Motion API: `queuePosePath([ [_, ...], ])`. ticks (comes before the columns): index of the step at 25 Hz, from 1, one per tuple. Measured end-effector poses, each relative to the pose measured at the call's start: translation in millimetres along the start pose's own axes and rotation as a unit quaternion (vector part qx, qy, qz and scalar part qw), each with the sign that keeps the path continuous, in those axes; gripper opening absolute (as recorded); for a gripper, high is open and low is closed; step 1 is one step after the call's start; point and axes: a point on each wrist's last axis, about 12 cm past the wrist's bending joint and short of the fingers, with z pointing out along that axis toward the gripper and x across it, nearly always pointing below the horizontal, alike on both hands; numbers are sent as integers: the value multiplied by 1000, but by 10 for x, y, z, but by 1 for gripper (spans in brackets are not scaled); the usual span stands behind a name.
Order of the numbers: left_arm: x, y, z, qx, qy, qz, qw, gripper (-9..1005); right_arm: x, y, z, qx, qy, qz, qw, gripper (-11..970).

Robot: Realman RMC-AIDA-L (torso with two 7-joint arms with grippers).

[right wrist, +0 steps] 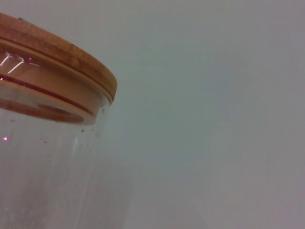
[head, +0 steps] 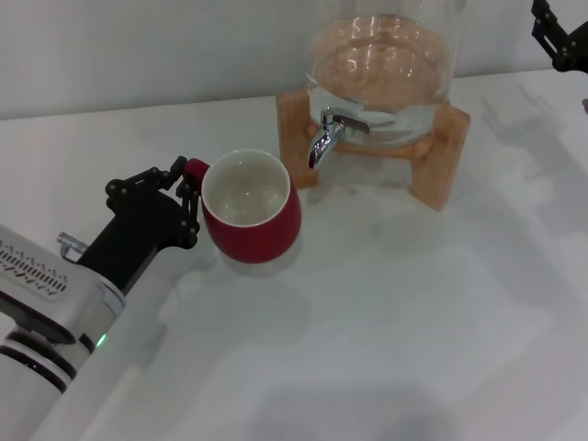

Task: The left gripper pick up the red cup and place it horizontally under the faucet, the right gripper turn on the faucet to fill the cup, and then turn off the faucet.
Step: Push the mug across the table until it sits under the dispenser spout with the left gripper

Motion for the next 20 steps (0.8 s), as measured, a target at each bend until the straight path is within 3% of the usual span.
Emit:
queuePosePath([
  [20,98,-5,-91,-15,27,-16,999,105,12,96,-14,-30,1,-11,999,663],
])
